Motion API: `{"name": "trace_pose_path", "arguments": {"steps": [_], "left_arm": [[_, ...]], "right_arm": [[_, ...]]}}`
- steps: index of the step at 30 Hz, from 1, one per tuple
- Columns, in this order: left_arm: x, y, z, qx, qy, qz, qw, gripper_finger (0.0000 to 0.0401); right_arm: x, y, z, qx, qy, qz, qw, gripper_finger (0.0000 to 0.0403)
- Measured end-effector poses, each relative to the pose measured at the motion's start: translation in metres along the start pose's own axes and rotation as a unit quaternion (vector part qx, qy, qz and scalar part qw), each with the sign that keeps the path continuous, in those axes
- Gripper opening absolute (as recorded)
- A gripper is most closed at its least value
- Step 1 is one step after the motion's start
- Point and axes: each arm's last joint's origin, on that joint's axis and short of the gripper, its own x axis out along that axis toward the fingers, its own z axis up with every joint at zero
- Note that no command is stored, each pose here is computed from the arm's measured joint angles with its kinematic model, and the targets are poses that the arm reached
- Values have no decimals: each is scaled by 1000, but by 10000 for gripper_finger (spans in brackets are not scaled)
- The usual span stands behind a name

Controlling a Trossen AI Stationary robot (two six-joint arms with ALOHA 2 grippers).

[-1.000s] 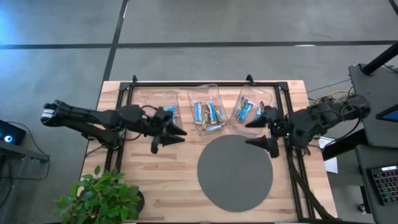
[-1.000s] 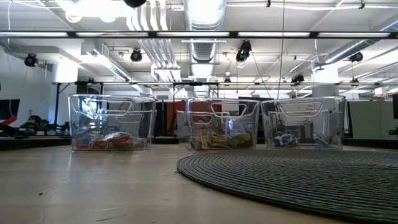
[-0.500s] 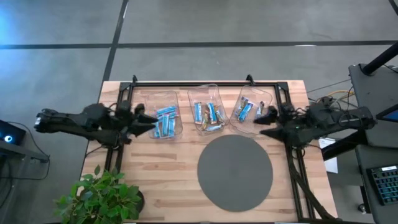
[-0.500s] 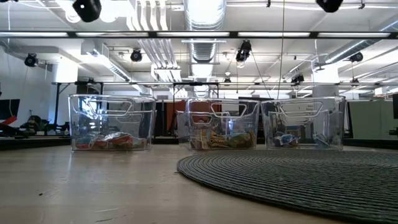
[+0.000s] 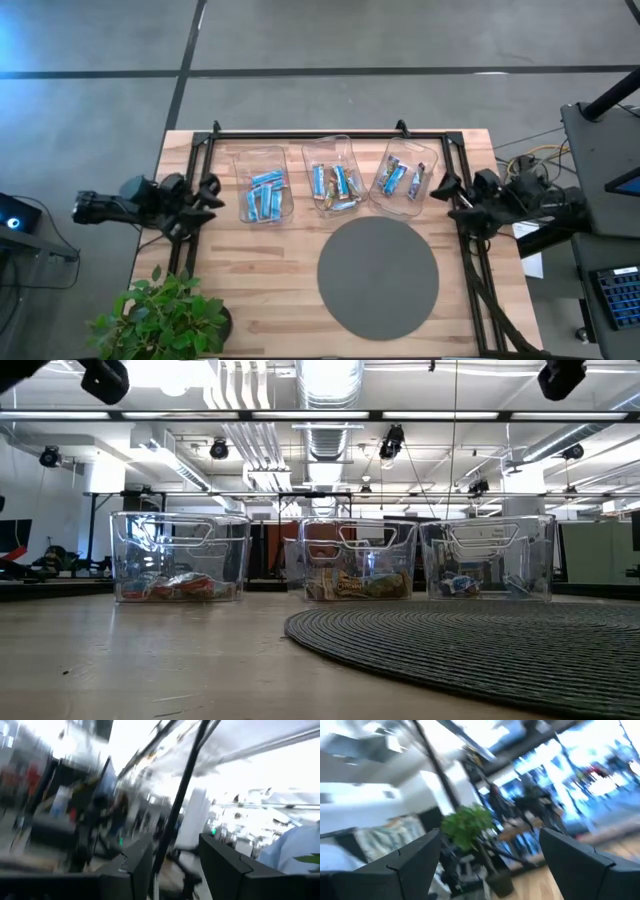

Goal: Pick and place Granola Bars by type
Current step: Return to Home Position

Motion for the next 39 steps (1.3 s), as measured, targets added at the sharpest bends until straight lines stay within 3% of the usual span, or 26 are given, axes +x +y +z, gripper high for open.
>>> {"name": "trace_pose_path", "arguments": {"steps": [5, 7, 12, 21, 32, 39], "left_arm": [[-10, 9, -24, 44, -57, -23, 997, 142], [-13, 13, -33, 44, -60, -24, 997, 142], [-21, 23, -57, 11, -39, -18, 999, 142], [-21, 25, -62, 1, -12, 1, 1000, 142], [-20, 27, -66, -1, 5, 9, 1000, 142], [-21, 27, -66, -2, 6, 10, 1000, 142]], "right_arm": [[-10, -6, -17, -52, -43, 101, 993, 325], [-14, -10, -24, -62, -53, 111, 990, 325], [-14, -24, -47, -73, -29, 94, 992, 325], [-14, -40, -70, -84, -3, 61, 995, 325], [-16, -56, -97, -75, 133, -8, 988, 325], [-18, -59, -102, -73, 162, -23, 984, 325]]}}
